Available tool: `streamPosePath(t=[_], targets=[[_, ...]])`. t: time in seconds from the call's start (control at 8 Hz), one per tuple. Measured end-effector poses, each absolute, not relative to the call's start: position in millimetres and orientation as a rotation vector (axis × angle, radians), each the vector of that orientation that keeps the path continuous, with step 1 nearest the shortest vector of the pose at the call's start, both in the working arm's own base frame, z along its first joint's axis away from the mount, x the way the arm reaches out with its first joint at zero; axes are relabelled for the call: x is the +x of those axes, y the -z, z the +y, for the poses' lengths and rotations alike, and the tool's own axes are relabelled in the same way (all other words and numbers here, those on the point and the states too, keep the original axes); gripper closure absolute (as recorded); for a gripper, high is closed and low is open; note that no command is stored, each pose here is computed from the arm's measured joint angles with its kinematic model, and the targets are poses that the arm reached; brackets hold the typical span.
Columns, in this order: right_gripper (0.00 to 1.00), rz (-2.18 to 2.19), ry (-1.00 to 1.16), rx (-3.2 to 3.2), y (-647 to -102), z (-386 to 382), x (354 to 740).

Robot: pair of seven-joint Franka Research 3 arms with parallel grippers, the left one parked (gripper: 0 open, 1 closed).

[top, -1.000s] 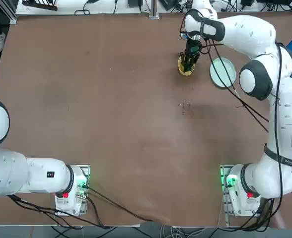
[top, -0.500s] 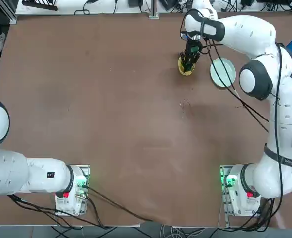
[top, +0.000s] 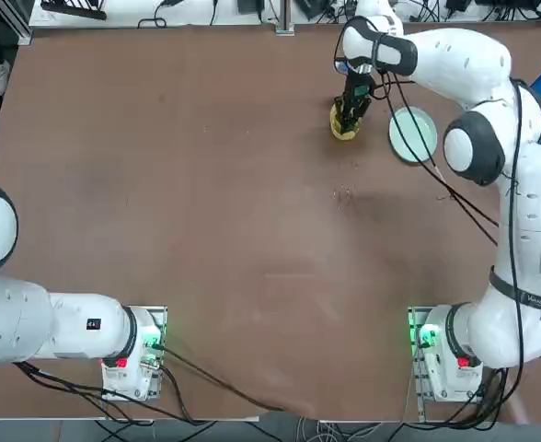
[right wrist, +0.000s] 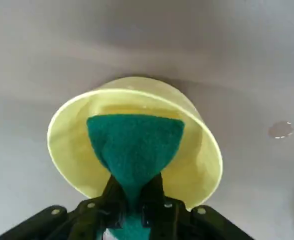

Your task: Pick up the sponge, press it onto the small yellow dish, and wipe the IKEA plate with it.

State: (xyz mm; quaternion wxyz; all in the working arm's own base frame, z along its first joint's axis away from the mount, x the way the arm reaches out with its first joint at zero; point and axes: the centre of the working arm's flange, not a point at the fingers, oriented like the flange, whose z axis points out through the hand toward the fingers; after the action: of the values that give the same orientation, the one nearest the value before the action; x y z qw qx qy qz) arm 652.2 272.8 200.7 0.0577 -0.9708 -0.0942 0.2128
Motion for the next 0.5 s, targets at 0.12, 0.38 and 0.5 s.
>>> streamPosePath(t=[0.12, 0.38, 0.5], targets=[[0.84, -0.29, -0.639, -2.945, -206.4, 272.1, 655.3], [0.84, -0.298, -0.641, -2.946, -229.4, 271.0, 663.2], [0.84, -0.303, -0.628, -2.945, -244.0, 271.4, 666.9]])
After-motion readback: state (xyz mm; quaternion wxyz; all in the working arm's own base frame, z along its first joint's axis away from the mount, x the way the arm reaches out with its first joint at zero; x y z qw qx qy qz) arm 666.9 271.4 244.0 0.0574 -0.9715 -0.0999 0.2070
